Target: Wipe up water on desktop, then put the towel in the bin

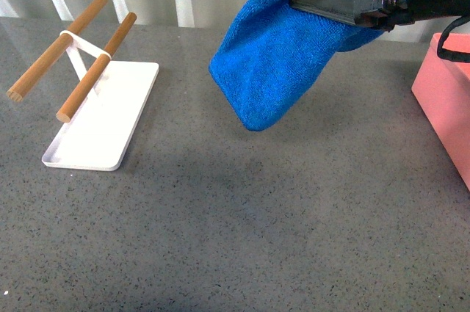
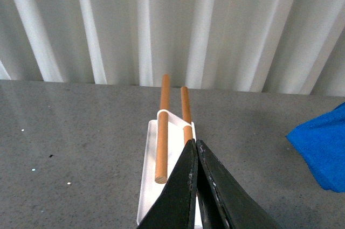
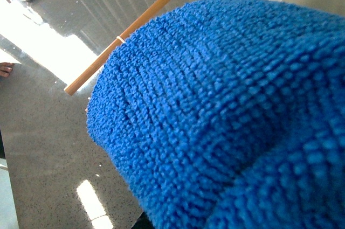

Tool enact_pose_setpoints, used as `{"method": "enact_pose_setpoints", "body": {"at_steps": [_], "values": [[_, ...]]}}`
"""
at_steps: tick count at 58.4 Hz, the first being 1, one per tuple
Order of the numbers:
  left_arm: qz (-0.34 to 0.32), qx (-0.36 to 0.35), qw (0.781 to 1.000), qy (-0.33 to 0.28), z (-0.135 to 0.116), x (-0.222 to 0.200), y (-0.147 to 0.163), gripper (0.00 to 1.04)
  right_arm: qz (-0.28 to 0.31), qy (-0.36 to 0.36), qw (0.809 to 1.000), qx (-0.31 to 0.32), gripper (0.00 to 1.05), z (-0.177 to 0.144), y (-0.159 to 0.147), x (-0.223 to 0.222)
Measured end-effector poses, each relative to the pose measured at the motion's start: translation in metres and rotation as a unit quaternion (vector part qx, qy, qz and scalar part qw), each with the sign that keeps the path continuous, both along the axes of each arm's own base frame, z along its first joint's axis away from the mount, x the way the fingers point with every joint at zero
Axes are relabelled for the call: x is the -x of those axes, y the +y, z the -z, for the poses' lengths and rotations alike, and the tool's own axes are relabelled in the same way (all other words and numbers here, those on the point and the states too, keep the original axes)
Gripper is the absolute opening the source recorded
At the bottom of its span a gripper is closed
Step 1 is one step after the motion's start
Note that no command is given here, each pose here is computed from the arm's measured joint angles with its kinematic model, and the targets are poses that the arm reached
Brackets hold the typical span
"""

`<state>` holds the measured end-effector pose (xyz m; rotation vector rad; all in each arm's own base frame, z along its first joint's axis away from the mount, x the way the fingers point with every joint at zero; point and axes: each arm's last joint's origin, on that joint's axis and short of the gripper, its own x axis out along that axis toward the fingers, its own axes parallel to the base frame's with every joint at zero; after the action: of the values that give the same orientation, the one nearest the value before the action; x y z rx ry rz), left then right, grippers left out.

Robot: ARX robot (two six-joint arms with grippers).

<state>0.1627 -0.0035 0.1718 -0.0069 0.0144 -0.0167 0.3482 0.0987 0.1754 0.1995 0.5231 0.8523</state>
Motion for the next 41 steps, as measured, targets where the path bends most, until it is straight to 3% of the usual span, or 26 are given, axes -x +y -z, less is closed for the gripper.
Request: {"method": "enact_pose_setpoints", "body": {"at_steps": [10, 41], "values": [[-0.009, 0.0, 1.0, 0.002, 0.01, 0.011, 0.003, 0.04, 0.002, 0.0, 1.0, 0.001, 0.05, -0.001, 0.0, 0.0], [-0.008, 0.0, 1.0, -0.017, -0.001, 0.033, 0.003, 0.04, 0.005, -0.001, 1.0, 0.004, 0.05, -0.001, -0.001, 0.0]]}}
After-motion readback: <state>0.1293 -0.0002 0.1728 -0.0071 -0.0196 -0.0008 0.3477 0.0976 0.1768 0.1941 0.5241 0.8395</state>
